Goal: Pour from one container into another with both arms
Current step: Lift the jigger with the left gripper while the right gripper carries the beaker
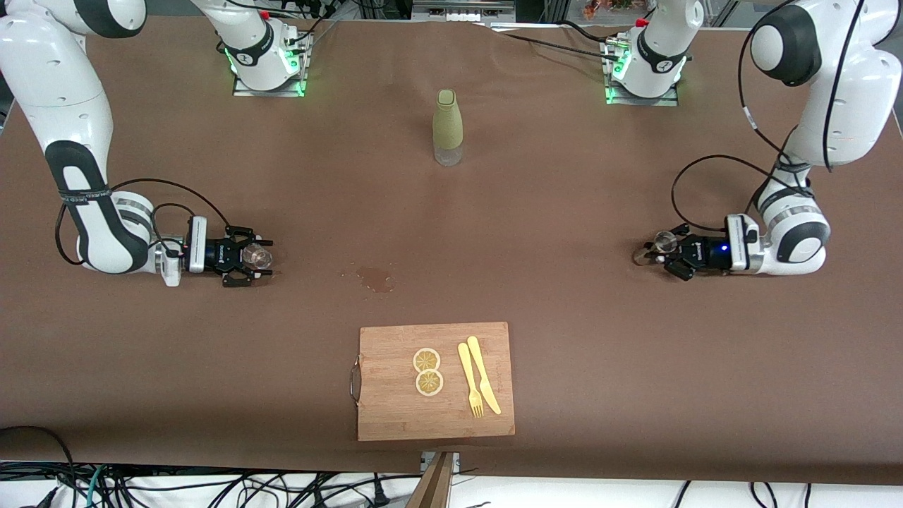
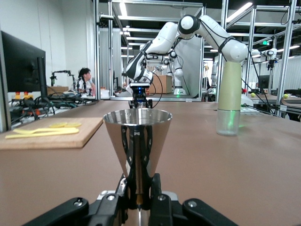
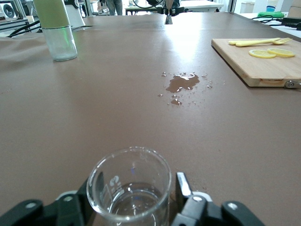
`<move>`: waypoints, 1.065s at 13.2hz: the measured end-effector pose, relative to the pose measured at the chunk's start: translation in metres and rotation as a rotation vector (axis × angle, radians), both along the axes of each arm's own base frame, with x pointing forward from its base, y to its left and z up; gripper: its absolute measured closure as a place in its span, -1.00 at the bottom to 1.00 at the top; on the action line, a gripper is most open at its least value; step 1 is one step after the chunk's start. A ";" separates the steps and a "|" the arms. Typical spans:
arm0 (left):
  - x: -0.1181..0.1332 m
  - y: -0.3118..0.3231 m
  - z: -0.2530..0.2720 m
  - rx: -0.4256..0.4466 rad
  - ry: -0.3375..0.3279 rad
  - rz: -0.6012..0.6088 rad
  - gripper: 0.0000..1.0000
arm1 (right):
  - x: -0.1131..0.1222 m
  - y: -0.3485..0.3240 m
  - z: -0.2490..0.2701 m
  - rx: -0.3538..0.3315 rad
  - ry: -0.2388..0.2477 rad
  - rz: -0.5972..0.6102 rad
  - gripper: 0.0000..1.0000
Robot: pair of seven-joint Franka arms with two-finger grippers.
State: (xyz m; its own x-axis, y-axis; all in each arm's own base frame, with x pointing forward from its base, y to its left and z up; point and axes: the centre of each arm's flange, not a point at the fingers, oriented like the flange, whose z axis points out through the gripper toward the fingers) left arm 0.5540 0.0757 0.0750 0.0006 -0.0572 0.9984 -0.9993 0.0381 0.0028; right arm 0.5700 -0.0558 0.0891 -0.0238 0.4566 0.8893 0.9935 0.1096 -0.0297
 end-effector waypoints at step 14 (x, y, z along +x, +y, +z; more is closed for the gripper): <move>0.049 -0.281 0.045 0.071 0.061 -0.004 0.59 | 0.000 0.001 0.000 0.003 -0.001 0.001 0.44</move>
